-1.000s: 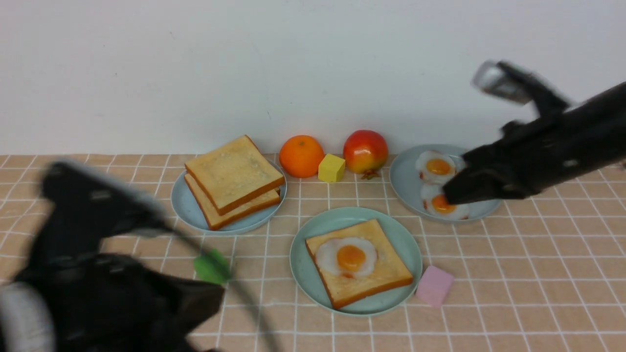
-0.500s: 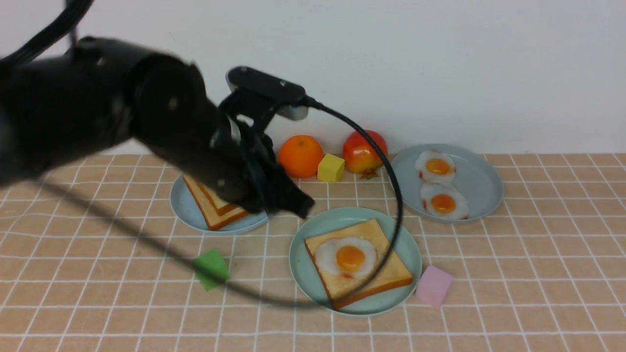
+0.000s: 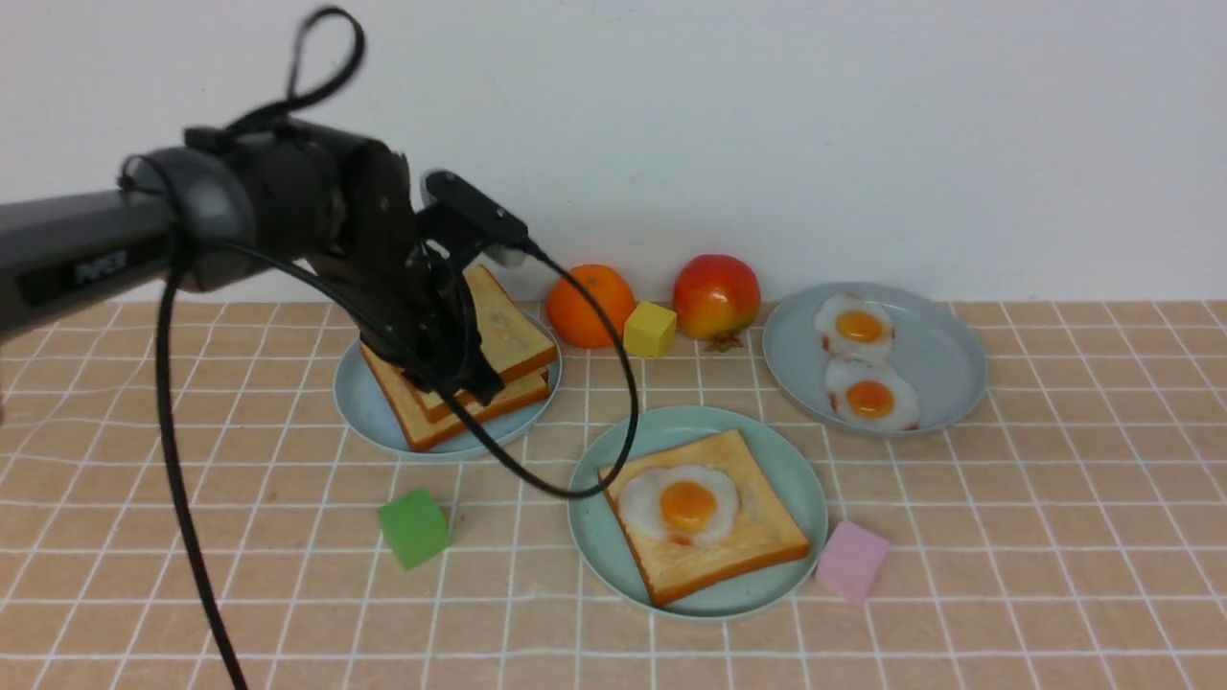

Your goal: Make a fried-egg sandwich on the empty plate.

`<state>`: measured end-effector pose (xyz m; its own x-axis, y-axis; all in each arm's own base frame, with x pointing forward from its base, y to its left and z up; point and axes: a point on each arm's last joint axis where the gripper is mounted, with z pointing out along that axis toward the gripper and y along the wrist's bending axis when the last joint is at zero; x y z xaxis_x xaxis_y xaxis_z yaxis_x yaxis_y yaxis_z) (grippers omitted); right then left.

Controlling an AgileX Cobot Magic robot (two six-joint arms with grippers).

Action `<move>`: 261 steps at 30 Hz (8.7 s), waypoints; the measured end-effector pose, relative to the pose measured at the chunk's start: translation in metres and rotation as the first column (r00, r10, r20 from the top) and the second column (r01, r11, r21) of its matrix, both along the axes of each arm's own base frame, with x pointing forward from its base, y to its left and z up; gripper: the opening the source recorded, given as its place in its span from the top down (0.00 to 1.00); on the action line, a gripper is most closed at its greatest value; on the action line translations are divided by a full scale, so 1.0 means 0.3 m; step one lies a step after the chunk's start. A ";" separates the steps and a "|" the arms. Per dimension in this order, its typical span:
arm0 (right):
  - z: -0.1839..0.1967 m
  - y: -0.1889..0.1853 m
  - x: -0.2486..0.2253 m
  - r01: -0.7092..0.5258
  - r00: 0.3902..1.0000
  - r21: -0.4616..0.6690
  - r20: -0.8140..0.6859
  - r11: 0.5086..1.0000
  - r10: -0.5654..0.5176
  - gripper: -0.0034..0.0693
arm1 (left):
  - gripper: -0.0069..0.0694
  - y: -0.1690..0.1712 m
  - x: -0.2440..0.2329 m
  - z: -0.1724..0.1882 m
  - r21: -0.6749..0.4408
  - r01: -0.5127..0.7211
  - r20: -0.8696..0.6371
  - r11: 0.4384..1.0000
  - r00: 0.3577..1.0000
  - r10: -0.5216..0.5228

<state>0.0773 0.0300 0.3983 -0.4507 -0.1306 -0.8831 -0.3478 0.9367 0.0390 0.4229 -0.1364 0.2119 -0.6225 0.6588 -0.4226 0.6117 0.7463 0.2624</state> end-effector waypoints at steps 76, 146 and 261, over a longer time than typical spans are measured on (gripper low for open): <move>-0.024 0.030 -0.031 -0.084 0.987 0.063 -0.129 0.994 0.092 0.87 | 0.40 -0.555 -0.471 0.043 -0.001 0.293 -0.009 0.956 0.956 -0.293; -0.722 -0.081 -0.075 0.268 0.923 0.128 0.252 0.955 -0.292 0.97 | 0.93 0.208 -1.219 0.133 -0.755 0.423 0.498 0.501 0.867 0.018; -0.747 -0.090 -0.083 0.298 0.935 0.040 0.187 0.954 -0.301 0.85 | 0.92 0.452 -1.234 -0.140 -0.768 -0.333 0.270 0.547 0.606 0.748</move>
<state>0.0523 0.0031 0.1741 -0.2920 -0.0053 -0.9564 -0.0532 0.9985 0.0107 0.0528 -0.0008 0.1700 -0.2914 -0.2637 -0.9195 -0.0668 0.9645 -0.2555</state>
